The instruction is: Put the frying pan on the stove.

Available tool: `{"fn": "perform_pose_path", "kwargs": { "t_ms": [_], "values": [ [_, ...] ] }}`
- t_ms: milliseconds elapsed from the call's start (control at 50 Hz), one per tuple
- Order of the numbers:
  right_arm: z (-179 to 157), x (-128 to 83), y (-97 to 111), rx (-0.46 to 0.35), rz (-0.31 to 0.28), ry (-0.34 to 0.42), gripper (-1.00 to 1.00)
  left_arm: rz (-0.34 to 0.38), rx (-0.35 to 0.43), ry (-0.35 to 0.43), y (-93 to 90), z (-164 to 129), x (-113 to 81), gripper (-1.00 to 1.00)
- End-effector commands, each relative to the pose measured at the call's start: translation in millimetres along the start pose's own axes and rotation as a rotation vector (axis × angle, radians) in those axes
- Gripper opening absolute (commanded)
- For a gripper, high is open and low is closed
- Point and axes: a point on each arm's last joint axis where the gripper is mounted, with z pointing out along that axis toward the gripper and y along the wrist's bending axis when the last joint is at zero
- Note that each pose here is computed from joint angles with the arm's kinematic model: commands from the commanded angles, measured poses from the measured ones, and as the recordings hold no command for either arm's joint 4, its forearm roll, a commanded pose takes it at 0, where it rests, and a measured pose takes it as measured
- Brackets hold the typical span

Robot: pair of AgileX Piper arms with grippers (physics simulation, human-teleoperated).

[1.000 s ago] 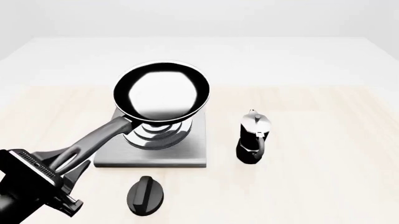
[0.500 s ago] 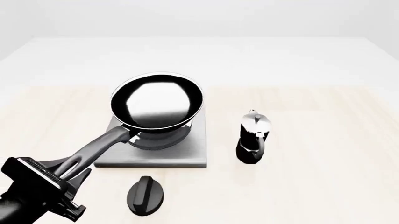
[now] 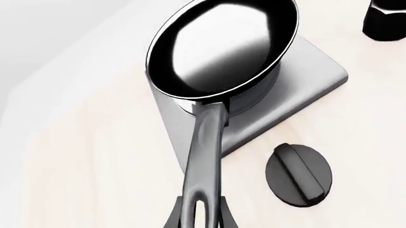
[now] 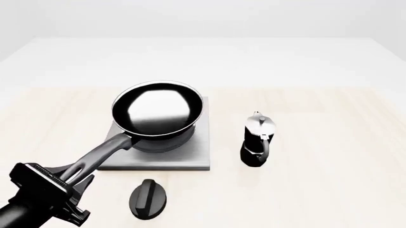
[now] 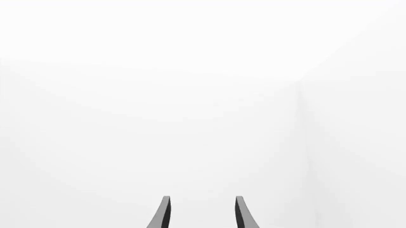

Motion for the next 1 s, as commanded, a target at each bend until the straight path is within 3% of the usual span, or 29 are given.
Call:
{"fn": "perform_pose_path", "kwargs": {
  "t_ms": [20,540,1000],
  "values": [
    [0.0,0.0,0.0,0.0,0.0,0.0,1.0,-0.109,-0.032,-0.019,5.4,2.3,-3.6,-1.0],
    [0.0,-2.0,0.0,0.0,-0.001,-0.002,1.0,-0.129,-0.007,0.005,-1.3,15.2,5.7,-1.0],
    [0.1,-3.8,-0.1,0.0,-0.001,-0.003,1.0,-0.137,-0.038,0.034,1.4,16.9,13.5,-1.0]
  ]
}}
